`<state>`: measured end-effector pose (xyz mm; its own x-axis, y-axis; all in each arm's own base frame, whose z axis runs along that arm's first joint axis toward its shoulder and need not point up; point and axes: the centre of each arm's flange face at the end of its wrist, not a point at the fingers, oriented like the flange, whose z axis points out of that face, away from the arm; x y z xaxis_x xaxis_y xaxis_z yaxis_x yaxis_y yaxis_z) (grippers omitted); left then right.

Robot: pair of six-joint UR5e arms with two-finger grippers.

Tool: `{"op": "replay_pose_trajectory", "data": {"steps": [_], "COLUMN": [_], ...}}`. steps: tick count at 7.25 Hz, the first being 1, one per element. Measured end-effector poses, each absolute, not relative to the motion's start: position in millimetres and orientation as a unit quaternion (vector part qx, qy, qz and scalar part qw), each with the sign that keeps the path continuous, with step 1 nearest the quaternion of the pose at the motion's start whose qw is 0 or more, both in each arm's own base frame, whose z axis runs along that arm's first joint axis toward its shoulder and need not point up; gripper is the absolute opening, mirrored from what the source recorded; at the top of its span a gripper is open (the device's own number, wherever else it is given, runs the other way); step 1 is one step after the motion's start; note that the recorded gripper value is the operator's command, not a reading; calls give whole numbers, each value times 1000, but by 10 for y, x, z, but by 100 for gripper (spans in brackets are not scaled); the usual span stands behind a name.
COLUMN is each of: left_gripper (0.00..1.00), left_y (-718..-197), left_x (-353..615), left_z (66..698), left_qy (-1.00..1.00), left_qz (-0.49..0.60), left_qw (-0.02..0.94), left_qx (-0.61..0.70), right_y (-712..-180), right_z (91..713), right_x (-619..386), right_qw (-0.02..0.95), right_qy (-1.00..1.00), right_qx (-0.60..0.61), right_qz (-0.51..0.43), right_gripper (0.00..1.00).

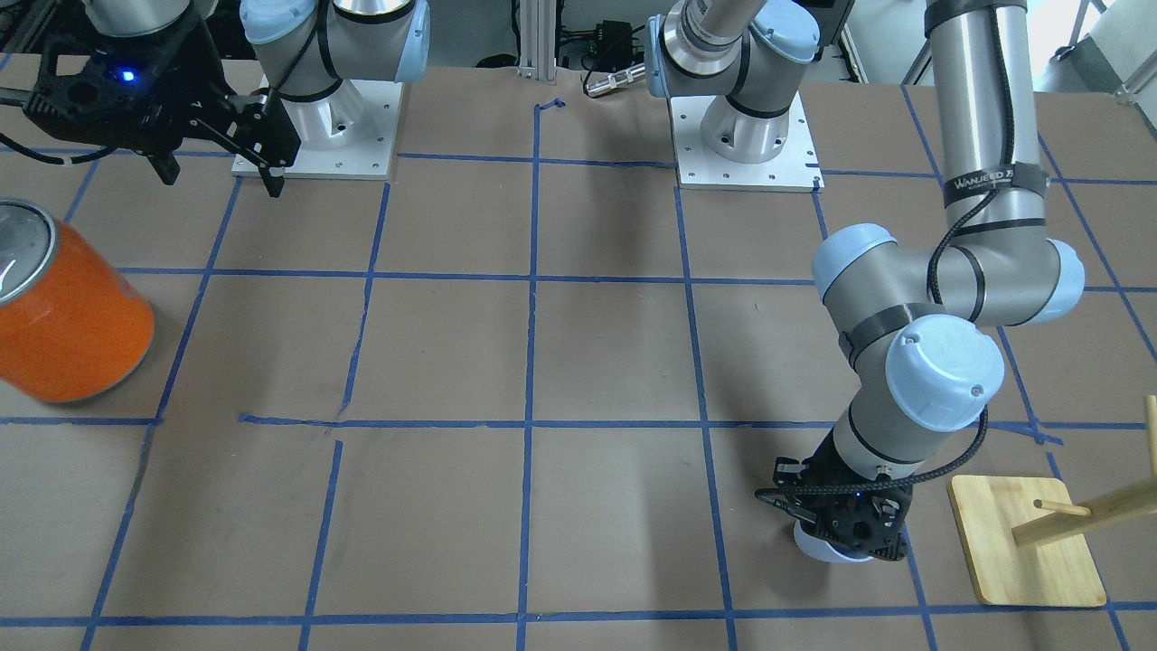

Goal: Flip cup
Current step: 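Open the left gripper and raise it off the upright cup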

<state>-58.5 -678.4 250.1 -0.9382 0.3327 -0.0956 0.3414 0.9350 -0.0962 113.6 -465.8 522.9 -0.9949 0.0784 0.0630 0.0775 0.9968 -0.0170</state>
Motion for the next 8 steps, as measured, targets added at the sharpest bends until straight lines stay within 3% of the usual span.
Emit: {"op": "replay_pose_trajectory", "data": {"steps": [2, 5, 8], "left_gripper": [89, 92, 94], "left_y": [-6741, -6540, -6116], "left_x": [-650, -1036, -1271], "left_z": [2503, 2788, 3870], "left_qy": [988, 989, 989], "left_qz": [-55, -45, -19], "left_qw": [33, 17, 10], "left_qx": [138, 143, 143], "right_y": [-4662, -4656, -4655], "right_z": [5229, 5232, 5232], "right_x": [1136, 1137, 1137], "right_qw": [32, 31, 31], "right_qy": [-999, -999, -999], "right_qx": [-38, -38, -39], "right_qz": [8, 8, 8], "right_gripper": [100, 100, 100]}}
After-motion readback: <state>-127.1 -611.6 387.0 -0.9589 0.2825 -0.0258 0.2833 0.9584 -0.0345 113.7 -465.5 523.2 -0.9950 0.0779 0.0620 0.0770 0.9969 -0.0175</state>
